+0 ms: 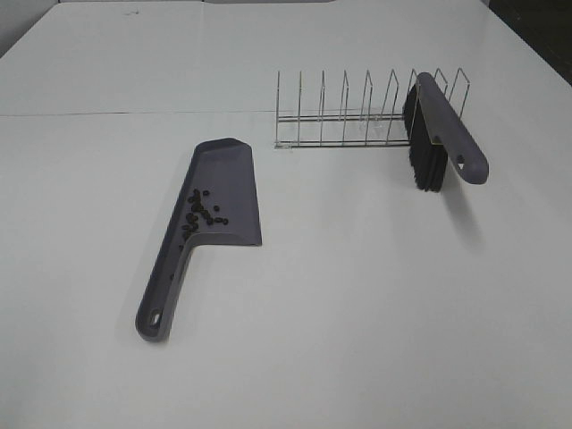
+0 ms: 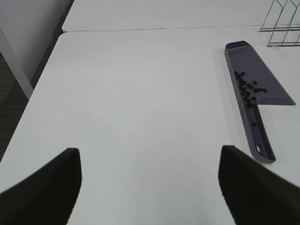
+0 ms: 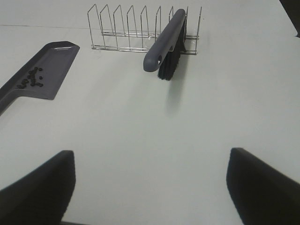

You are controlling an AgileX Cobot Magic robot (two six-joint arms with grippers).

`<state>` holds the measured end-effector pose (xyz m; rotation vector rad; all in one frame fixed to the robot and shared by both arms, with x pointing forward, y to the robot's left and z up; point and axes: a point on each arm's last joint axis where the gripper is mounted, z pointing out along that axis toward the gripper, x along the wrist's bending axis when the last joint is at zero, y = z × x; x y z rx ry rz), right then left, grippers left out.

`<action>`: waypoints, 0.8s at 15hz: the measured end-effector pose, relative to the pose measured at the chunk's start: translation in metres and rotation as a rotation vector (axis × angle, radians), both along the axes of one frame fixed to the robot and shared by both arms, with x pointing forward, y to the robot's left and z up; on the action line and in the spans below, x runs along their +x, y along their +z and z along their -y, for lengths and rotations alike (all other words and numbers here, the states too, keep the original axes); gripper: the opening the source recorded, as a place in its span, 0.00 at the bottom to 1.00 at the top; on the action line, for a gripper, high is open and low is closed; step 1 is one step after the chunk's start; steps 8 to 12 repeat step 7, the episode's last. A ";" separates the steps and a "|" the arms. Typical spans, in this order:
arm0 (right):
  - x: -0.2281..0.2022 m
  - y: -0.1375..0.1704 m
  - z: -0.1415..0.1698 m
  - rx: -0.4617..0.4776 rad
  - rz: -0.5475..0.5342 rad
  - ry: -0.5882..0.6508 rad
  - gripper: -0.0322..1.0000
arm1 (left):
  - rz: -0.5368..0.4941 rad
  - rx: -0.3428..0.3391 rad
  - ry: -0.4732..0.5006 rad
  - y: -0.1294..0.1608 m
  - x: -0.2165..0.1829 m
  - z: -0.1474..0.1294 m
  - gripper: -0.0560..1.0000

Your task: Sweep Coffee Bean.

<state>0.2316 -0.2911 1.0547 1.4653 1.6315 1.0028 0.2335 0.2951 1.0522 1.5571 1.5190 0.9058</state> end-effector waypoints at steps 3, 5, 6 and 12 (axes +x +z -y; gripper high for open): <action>0.000 0.000 0.000 0.000 0.000 0.000 0.75 | 0.000 0.000 0.000 0.000 0.000 0.000 0.75; 0.000 0.000 0.000 0.000 0.000 0.000 0.75 | 0.000 0.000 0.000 0.000 0.000 0.000 0.75; 0.000 0.000 0.000 0.000 0.000 0.000 0.75 | 0.000 0.000 0.000 0.000 0.000 0.000 0.75; 0.000 0.000 0.000 0.000 0.000 0.000 0.75 | 0.000 0.000 0.000 0.000 0.000 0.000 0.75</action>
